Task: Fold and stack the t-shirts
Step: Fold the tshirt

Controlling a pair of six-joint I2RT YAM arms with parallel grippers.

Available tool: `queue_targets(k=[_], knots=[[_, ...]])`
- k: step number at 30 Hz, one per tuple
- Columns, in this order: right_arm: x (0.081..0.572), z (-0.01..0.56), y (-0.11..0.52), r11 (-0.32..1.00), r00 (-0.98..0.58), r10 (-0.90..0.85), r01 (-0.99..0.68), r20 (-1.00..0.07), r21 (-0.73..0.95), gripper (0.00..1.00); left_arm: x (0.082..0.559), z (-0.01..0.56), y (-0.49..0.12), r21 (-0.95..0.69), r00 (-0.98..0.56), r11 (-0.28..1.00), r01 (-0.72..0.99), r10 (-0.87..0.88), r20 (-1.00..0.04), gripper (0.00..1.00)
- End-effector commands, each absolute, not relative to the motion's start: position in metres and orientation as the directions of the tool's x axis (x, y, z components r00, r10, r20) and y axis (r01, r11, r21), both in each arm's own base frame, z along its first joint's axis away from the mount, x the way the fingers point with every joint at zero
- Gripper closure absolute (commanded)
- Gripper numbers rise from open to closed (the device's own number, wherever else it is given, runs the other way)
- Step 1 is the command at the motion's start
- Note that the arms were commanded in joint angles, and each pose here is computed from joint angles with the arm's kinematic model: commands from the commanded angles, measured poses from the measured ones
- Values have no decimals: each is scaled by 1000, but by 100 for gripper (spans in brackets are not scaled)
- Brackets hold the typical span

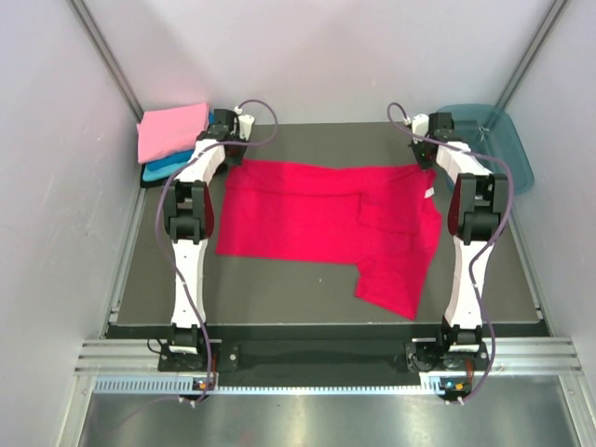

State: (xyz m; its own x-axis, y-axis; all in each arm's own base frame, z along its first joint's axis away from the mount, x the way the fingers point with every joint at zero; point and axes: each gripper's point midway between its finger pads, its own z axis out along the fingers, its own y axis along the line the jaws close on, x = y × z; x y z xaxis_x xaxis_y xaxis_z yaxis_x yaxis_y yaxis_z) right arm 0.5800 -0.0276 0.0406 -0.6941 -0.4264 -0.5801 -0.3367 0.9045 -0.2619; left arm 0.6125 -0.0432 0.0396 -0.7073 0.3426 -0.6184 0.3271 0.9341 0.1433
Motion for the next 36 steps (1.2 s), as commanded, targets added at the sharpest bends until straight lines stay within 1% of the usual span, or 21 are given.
queue_targets(k=[1,8,9,11,12,15,16,18,21,23,24,26,27,28,29,30,31,32,34,35,36], knots=[[608,66,-35,904,-632,-428,-294,-646,-311,100,645,58,-33,222,-628,931,288,359,-690,100],[614,71,-32,901,-618,-434,-299,-656,-315,100,652,67,-30,263,-610,930,258,368,-702,99],[613,74,-31,902,-618,-431,-296,-658,-313,99,653,73,-32,266,-602,928,260,371,-707,89],[609,89,-33,905,-612,-426,-280,-667,-321,87,653,93,-35,278,-579,927,250,374,-725,75],[608,98,-33,907,-604,-420,-269,-677,-323,73,653,114,-41,277,-555,930,243,368,-746,66],[601,143,-30,915,-558,-403,-237,-726,-326,61,653,160,-49,265,-493,940,217,340,-801,60],[597,166,-30,917,-530,-398,-223,-749,-330,60,653,170,-51,261,-480,942,212,333,-811,56],[588,200,-22,924,-490,-381,-216,-784,-315,58,651,202,-57,254,-433,946,203,320,-843,55],[576,222,-10,927,-470,-371,-243,-801,-287,55,645,237,-63,254,-382,946,202,315,-869,54],[564,234,7,923,-450,-355,-307,-820,-231,54,639,246,-70,243,-373,943,228,316,-873,53],[550,225,24,901,-459,-358,-400,-813,-170,54,632,257,-70,236,-367,945,227,308,-878,53],[527,224,43,843,-429,-402,-519,-809,-144,54,618,246,-88,186,-386,925,330,312,-868,54],[505,216,61,782,-422,-416,-618,-805,-80,54,610,253,-93,172,-382,921,350,308,-871,55],[482,203,66,744,-429,-444,-666,-787,-56,55,599,235,-99,135,-422,911,389,307,-853,55],[465,195,83,671,-385,-508,-737,-770,-74,55,591,231,-103,119,-437,907,405,306,-846,55],[429,175,90,623,-414,-536,-782,-736,-14,55,583,235,-104,100,-444,906,411,294,-846,55],[410,165,93,582,-406,-573,-813,-712,-4,55,577,230,-107,78,-463,904,420,287,-838,55],[391,155,101,495,-340,-644,-868,-685,-34,56,566,214,-108,42,-506,901,432,281,-815,55],[337,129,102,404,-319,-720,-915,-617,1,56,553,207,-111,2,-539,899,437,264,-800,53],[322,121,104,333,-253,-759,-943,-600,-23,56,545,193,-113,-25,-571,896,444,262,-778,53],[295,112,101,303,-231,-778,-953,-585,-26,57,541,192,-113,-35,-579,896,444,257,-774,53]])
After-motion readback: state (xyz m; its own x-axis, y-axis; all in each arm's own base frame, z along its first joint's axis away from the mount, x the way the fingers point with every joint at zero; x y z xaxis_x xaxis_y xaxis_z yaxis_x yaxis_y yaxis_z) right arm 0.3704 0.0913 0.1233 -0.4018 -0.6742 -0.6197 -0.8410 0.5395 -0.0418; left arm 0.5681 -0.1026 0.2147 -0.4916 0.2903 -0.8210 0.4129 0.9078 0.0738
